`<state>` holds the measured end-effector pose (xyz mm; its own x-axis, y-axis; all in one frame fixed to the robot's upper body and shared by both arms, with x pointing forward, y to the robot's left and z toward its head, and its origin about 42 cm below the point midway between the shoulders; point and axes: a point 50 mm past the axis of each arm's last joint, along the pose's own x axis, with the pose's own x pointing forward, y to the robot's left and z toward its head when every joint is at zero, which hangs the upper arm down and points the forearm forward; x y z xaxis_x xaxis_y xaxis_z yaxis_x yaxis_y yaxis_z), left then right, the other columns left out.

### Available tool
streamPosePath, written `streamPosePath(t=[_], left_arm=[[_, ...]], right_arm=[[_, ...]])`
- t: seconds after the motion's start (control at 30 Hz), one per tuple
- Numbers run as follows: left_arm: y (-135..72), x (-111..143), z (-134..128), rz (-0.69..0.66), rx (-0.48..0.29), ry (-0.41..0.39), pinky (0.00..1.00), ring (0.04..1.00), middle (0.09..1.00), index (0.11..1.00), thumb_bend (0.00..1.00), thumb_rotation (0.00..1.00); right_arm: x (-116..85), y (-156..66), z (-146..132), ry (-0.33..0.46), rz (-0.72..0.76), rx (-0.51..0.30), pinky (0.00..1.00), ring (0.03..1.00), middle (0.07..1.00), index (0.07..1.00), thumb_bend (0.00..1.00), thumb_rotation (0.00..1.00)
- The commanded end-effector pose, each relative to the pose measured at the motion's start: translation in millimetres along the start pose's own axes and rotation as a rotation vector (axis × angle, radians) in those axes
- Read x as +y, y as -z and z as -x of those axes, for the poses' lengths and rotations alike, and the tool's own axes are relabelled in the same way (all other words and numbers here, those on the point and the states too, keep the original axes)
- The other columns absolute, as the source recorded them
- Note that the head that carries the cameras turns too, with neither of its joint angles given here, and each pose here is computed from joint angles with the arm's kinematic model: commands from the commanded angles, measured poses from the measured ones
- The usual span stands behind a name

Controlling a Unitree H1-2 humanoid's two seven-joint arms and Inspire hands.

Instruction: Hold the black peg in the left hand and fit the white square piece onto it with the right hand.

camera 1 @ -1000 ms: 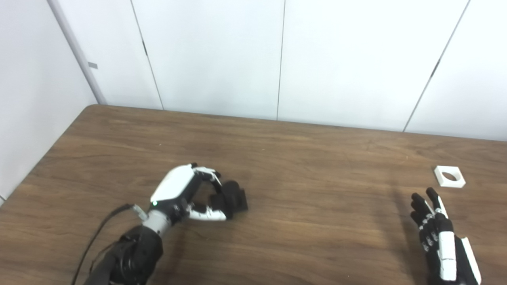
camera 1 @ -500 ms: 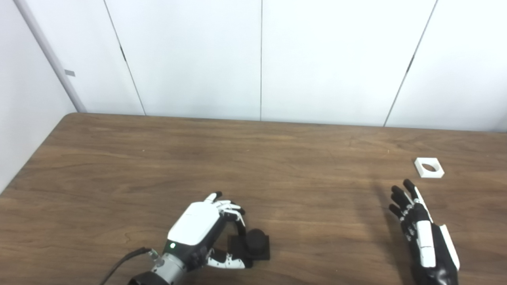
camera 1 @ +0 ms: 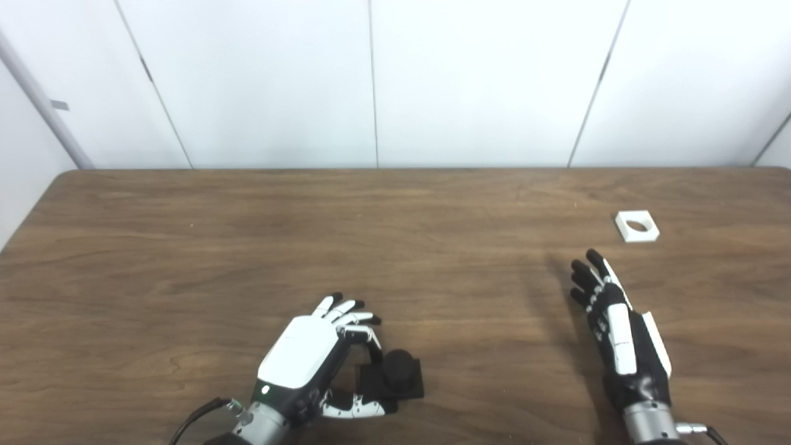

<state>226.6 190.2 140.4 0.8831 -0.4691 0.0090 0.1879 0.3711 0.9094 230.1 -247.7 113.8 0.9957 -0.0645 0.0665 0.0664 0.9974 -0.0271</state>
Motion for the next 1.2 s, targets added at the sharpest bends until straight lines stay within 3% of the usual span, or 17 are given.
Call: streamPosePath(t=[0.0, 0.2, 0.3, 0.53, 0.7, 0.83, 1.03, 1.1, 1.17], left_arm=[[-1, -11, 3, -0.005, -0.003, 0.053, 1.0, 0.912, 0.817, 0.488, 0.52, 0.05], [1, -19, 4, 0.018, 0.016, 0.07, 1.0, 0.907, 0.811, 0.488, 0.52, 0.04], [2, -20, 4, 0.02, 0.017, 0.078, 1.0, 0.905, 0.811, 0.488, 0.52, 0.05], [4, -21, 5, 0.043, 0.02, 0.09, 1.0, 0.895, 0.799, 0.488, 0.52, 0.04], [6, -21, 7, 0.041, 0.02, 0.1, 1.0, 0.891, 0.798, 0.488, 0.52, 0.05], [7, -21, 7, 0.044, 0.013, 0.093, 0.99, 0.882, 0.793, 0.488, 0.52, 0.05], [8, -22, 7, 0.05, 0.005, 0.088, 0.97, 0.868, 0.781, 0.487, 0.52, 0.04], [9, -22, 7, 0.049, 0.001, 0.088, 0.97, 0.866, 0.78, 0.487, 0.52, 0.04], [9, -22, 7, 0.049, 0.0, 0.094, 0.97, 0.864, 0.781, 0.487, 0.52, 0.04]], right_arm=[[9, 4, 12, -0.003, -0.038, 0.03, 0.9, 0.925, 0.906, 0.93, 0.61, 1.0], [8, -6, 8, 0.027, -0.066, 0.02, 0.9, 0.908, 0.895, 0.91, 0.61, 0.96], [6, -14, 5, 0.036, -0.069, -0.002, 0.9, 0.908, 0.899, 0.911, 0.55, 0.93], [-16, -36, -9, 0.051, 0.029, -0.056, 0.9, 0.906, 0.889, 0.848, 0.53, 0.62], [-33, -55, -22, 0.105, 0.12, -0.082, 0.84, 0.891, 0.876, 0.791, 0.6, 0.43], [-48, -69, -34, 0.143, 0.232, -0.1, 0.89, 0.891, 0.857, 0.763, 0.63, 0.39], [-70, -91, -57, 0.137, 0.273, -0.102, 0.85, 0.91, 0.882, 0.73, 0.69, 0.25], [-76, -98, -65, 0.132, 0.322, -0.092, 0.82, 0.896, 0.876, 0.711, 0.71, 0.23], [-83, -105, -73, 0.14, 0.396, -0.067, 0.86, 0.896, 0.872, 0.7, 0.73, 0.24]])
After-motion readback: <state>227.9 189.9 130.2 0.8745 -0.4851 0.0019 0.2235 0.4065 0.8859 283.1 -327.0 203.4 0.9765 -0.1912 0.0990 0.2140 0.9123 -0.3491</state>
